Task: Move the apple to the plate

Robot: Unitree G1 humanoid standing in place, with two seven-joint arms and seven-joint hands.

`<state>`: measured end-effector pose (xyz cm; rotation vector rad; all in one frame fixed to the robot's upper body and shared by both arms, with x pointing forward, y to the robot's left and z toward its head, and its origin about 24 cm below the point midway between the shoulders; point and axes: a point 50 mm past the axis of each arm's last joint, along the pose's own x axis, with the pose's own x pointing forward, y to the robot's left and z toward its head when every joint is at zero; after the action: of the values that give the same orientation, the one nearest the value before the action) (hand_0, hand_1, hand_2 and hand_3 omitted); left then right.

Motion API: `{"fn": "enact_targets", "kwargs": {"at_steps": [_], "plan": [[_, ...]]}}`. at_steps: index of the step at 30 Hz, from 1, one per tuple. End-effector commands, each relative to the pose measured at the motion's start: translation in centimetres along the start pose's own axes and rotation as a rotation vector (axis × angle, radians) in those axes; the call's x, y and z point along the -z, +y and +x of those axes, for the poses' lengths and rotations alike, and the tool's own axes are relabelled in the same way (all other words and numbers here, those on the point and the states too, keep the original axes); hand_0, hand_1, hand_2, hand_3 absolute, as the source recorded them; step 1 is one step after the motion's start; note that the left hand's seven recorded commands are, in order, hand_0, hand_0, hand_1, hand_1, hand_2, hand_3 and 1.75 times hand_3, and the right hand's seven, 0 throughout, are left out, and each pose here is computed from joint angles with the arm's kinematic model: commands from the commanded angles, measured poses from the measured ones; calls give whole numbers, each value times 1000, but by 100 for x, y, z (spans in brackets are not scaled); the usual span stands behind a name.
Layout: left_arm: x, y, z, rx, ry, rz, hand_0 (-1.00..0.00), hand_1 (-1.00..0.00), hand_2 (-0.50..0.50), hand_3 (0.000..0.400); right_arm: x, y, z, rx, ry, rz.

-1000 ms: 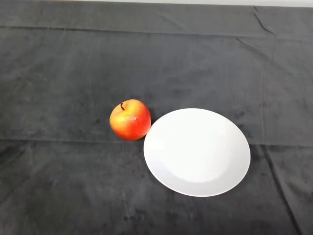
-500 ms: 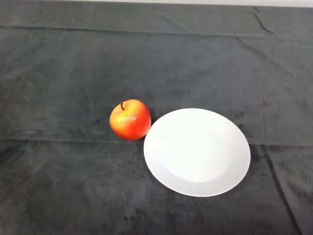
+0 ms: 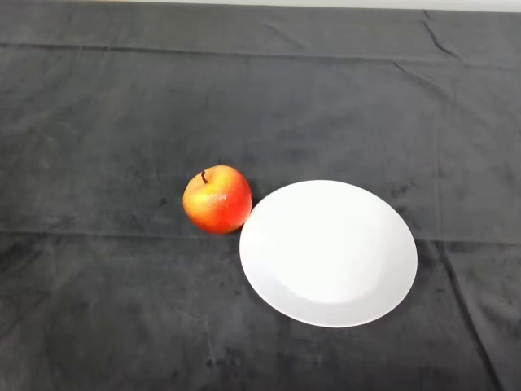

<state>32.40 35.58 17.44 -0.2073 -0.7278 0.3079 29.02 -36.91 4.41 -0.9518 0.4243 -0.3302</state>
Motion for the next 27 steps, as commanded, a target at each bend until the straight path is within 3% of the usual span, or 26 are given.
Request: {"fn": "enact_targets", "kwargs": {"at_steps": [1,27], "plan": [[64,-103,17,22,19,-5,0,0,0,0,284,306,-147,-119,87,-67],[650,-150,-660,104,328,37,0,0,0,0,284,307,-148,-119,87,-66]]}}
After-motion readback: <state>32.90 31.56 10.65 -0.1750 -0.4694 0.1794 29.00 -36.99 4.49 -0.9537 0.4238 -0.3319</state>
